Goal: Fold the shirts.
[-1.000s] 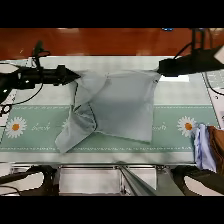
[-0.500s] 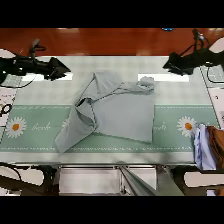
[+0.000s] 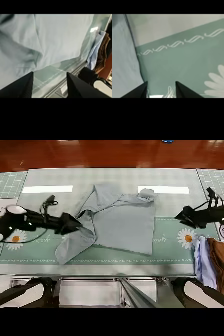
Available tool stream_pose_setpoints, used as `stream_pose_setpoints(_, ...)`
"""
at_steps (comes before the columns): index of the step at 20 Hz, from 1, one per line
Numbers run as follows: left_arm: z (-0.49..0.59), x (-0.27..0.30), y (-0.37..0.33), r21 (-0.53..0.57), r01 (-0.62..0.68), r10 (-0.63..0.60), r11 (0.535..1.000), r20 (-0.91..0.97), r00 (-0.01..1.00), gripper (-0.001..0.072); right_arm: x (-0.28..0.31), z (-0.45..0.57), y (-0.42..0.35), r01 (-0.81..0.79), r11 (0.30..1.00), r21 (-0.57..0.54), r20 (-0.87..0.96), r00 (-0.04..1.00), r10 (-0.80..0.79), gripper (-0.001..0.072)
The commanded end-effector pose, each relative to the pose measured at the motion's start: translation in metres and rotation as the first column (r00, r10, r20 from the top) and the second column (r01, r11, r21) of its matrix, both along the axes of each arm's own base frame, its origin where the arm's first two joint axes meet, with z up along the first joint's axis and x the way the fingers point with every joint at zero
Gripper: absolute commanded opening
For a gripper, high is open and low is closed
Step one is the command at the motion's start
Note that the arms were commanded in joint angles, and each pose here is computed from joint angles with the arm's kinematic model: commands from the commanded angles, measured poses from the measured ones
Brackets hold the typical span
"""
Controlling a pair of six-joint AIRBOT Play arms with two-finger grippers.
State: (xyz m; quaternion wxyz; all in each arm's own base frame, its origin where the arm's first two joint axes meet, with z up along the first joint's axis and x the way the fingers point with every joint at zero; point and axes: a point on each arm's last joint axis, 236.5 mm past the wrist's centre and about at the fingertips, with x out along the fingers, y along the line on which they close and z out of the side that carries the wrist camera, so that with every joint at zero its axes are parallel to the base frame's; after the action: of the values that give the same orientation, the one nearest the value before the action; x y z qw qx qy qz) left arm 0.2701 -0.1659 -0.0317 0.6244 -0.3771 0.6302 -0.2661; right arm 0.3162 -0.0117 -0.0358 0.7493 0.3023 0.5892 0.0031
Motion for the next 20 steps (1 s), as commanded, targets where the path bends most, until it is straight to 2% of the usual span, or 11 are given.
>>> stream_pose_setpoints(1, -0.033, -0.034, -0.035, 0.019, 0.001, 0.0, 1.0, -0.043, 0.999, 0.0505, -0.025, -0.005, 0.017, -0.001, 0.999, 0.038, 0.047, 0.999, -0.001, 0.0407)
stream_pose_setpoints(5, -0.043, -0.013, -0.058, 0.018, -0.077, 0.077, 0.997, -0.036, 0.996, 0.0505, -0.032, -0.001, 0.023, -0.031, 0.998, 0.046, 0.042, 0.999, 0.029, 0.0407)
stream_pose_setpoints(13, -0.061, 0.02, -0.056, 0.065, -0.162, 0.166, 0.985, -0.074, 0.983, 0.05, -0.032, -0.001, 0.023, -0.035, 0.998, 0.046, 0.042, 0.999, 0.034, 0.0407)
stream_pose_setpoints(14, -0.064, 0.021, -0.057, 0.067, -0.162, 0.168, 0.984, -0.088, 0.982, 0.0478, -0.032, -0.001, 0.023, -0.035, 0.998, 0.046, 0.042, 0.999, 0.034, 0.0407)
stream_pose_setpoints(15, -0.068, 0.022, -0.059, 0.068, -0.156, 0.162, 0.985, -0.1, 0.982, 0.0392, -0.032, -0.001, 0.023, -0.035, 0.998, 0.045, 0.042, 0.999, 0.033, 0.0407)
stream_pose_setpoints(16, -0.07, 0.022, -0.061, 0.062, -0.144, 0.15, 0.988, -0.116, 0.982, 0.0229, -0.033, -0.001, 0.023, -0.036, 0.998, 0.045, 0.041, 0.999, 0.034, 0.0407)
stream_pose_setpoints(17, -0.069, 0.022, -0.064, 0.049, -0.114, 0.119, 0.992, -0.108, 0.987, 0.0014, -0.034, -0.001, 0.023, -0.04, 0.998, 0.046, 0.036, 0.999, 0.038, 0.0407)
stream_pose_setpoints(20, -0.047, 0.032, -0.069, -0.001, -0.04, 0.04, 0.999, -0.049, 0.998, 0.0017, -0.057, -0.01, 0.028, -0.088, 0.994, 0.057, -0.045, 0.995, 0.091, 0.0407)
